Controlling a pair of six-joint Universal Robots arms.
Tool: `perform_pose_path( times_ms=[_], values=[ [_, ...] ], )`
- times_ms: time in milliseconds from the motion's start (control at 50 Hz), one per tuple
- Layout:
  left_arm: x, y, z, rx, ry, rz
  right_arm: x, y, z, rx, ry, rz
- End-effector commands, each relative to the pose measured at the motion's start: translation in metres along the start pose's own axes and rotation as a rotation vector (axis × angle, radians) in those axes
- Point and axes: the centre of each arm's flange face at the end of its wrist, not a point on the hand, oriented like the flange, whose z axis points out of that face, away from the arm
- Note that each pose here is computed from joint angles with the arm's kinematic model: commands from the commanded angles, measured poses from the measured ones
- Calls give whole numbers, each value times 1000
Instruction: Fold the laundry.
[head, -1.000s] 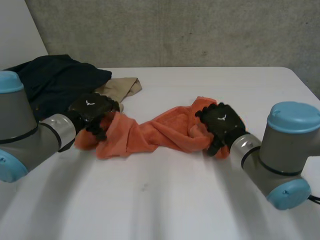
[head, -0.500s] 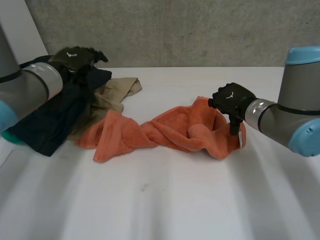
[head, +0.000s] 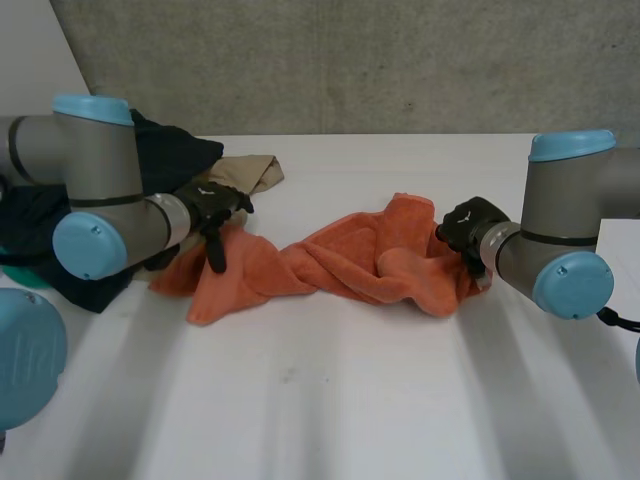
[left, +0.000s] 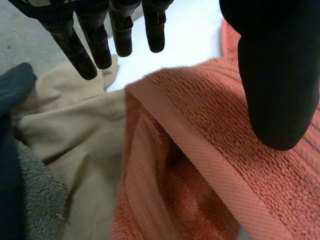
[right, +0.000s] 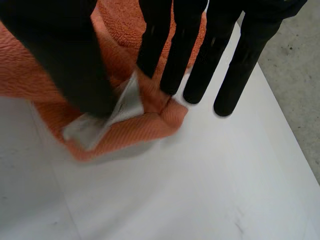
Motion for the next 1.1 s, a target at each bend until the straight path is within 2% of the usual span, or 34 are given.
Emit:
perform_pose_path(
  times_ms=[20, 140, 220, 280, 300, 320, 360, 380, 440, 520, 620, 720, 880, 980, 1100],
  values=[
    [13, 7, 6, -27, 4, 92, 13, -10, -5, 36, 31, 47],
    [13, 0, 12, -1, -41, 164, 20, -18, -2, 81, 45, 50],
    [8, -11, 16, 37, -106, 195, 36, -30, 0, 145, 109, 61],
    [-3, -38, 13, 139, -180, 210, 61, -52, 2, 282, 232, 109],
    [-10, -58, 7, 225, -224, 215, 70, -60, 0, 327, 268, 131],
    [-14, -70, 3, 272, -251, 216, 92, -80, -8, 453, 356, 192],
    [-25, -96, -8, 379, -312, 214, 110, -93, -17, 548, 421, 238],
    [-38, -123, -23, 502, -382, 182, 131, -108, -29, 674, 499, 302],
    [-54, -166, -59, 699, -457, 81, 160, -129, -55, 879, 622, 400],
    [-63, -186, -86, 813, -464, -13, 178, -141, -80, 1034, 720, 461],
    [-55, -167, -90, 761, -389, -65, 162, -129, -84, 941, 648, 470],
    [-25, -109, -81, 586, -252, -69, 117, -88, -76, 703, 430, 523],
    [21, -11, -79, 276, -81, -48, 57, -15, -68, 375, 186, 529],
    [45, 33, -86, 121, 29, 4, 41, 6, -67, 306, 135, 470],
    [40, 26, -107, 50, 105, -9, 46, 1, -68, 335, 173, 407]
  ],
)
